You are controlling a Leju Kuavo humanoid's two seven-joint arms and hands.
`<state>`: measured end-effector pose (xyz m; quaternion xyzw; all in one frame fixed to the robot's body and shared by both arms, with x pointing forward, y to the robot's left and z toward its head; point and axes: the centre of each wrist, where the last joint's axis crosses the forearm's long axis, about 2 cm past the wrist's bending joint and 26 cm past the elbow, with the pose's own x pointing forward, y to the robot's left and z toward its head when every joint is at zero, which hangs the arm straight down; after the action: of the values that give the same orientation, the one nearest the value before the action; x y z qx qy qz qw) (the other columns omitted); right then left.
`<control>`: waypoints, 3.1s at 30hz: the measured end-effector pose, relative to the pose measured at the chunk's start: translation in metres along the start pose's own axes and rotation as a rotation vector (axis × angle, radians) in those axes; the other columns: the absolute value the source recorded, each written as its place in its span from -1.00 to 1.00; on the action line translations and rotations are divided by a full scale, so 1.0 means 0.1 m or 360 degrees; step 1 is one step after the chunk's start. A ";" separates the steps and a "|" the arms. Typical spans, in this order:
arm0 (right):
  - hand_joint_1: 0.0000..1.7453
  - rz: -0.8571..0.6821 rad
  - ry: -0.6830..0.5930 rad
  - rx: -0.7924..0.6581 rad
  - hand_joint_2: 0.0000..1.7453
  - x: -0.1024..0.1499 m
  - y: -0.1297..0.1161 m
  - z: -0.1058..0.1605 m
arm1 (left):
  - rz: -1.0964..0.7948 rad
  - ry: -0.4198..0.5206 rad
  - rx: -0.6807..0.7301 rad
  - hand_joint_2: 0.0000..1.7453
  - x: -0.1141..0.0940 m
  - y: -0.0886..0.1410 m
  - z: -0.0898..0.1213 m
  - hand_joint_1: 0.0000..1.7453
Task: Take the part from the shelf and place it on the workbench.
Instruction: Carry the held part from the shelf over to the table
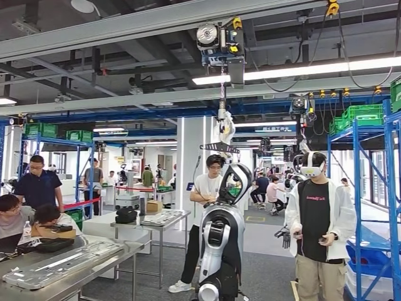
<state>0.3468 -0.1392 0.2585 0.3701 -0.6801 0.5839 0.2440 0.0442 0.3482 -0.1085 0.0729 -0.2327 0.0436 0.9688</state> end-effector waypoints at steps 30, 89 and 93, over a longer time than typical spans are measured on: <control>1.00 0.0041 -0.0032 -0.0061 1.00 0.03 0.05 0.00 | -0.0013 -0.0009 -0.0009 1.00 0.00 -0.02 0.00 -1.00; 1.00 0.0125 0.0042 -0.0059 1.00 0.05 -0.07 0.08 | 0.0012 0.0003 0.0010 1.00 0.00 0.02 0.00 -1.00; 1.00 0.0114 0.0043 -0.0060 1.00 0.04 -0.04 0.08 | 0.0014 0.0009 0.0011 1.00 -0.01 0.02 0.00 -1.00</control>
<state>0.3485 -0.1484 0.2620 0.3328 -0.7004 0.5844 0.2390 0.0430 0.3500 -0.1085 0.0751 -0.2302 0.0487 0.9690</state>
